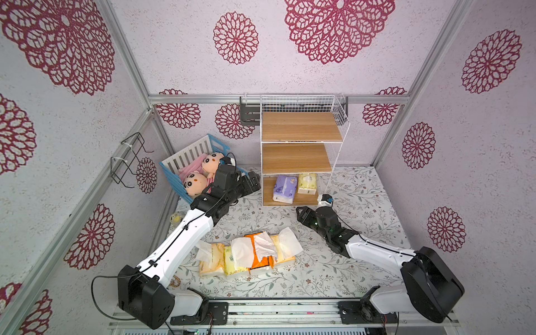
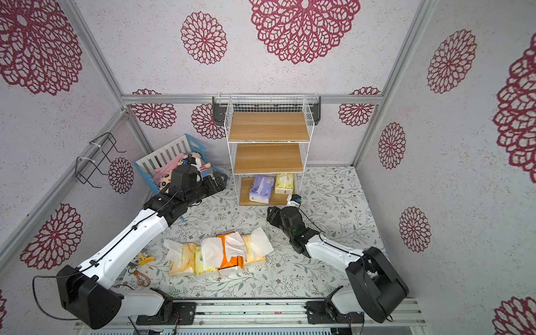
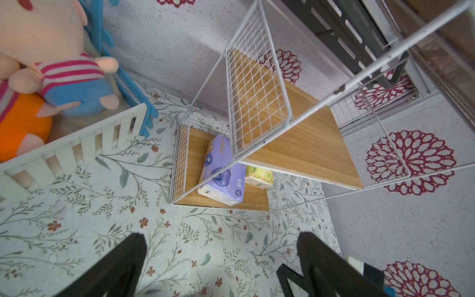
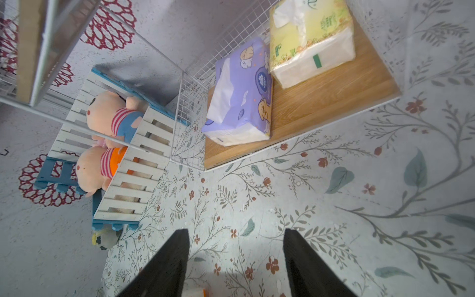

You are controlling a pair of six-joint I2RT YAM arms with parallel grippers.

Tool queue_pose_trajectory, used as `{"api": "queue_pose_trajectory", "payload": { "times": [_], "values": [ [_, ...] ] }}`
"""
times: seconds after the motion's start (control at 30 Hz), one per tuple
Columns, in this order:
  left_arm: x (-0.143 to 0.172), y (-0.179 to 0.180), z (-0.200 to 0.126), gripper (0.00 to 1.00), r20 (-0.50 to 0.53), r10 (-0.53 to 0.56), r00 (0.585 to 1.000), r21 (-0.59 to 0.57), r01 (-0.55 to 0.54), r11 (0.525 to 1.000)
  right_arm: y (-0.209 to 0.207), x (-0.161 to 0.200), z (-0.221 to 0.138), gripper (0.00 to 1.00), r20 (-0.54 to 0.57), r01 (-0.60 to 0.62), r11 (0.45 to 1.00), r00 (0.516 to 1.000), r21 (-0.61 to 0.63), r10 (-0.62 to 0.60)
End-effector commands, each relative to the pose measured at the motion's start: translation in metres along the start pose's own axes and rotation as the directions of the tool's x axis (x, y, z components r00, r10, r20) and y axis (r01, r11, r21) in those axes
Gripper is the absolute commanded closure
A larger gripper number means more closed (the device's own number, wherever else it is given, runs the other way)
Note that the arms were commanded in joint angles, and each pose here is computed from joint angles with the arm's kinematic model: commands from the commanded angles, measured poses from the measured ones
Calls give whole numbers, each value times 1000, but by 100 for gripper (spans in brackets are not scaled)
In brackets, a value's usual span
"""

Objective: Remove the tissue boxes from the shelf
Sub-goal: Pick up a box of tissues from the shelf.

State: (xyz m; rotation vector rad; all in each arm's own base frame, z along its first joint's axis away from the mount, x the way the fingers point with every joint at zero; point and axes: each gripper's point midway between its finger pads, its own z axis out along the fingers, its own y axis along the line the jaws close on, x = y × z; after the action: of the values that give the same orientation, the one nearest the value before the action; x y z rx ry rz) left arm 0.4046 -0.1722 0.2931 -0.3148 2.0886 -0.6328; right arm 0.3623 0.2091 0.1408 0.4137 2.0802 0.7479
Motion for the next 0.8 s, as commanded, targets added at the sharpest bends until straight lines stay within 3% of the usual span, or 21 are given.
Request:
{"api": "queue_pose_trajectory", "payload": {
  "times": [0.0, 0.4, 0.77],
  "values": [
    [-16, -18, 5, 0, 44, 28, 999, 77, -31, 997, 23, -22, 12, 35, 76, -9, 996, 997, -85, 16],
    [-28, -27, 35, 1, 50, 61, 997, 124, -66, 990, -1, -34, 73, 32, 78, 12, 1000, 997, -11, -11],
    [-30, -25, 58, 0, 40, 45, 998, 115, -49, 992, -10, -33, 113, 32, 37, -6, 997, 999, -78, 9]
  ]
}}
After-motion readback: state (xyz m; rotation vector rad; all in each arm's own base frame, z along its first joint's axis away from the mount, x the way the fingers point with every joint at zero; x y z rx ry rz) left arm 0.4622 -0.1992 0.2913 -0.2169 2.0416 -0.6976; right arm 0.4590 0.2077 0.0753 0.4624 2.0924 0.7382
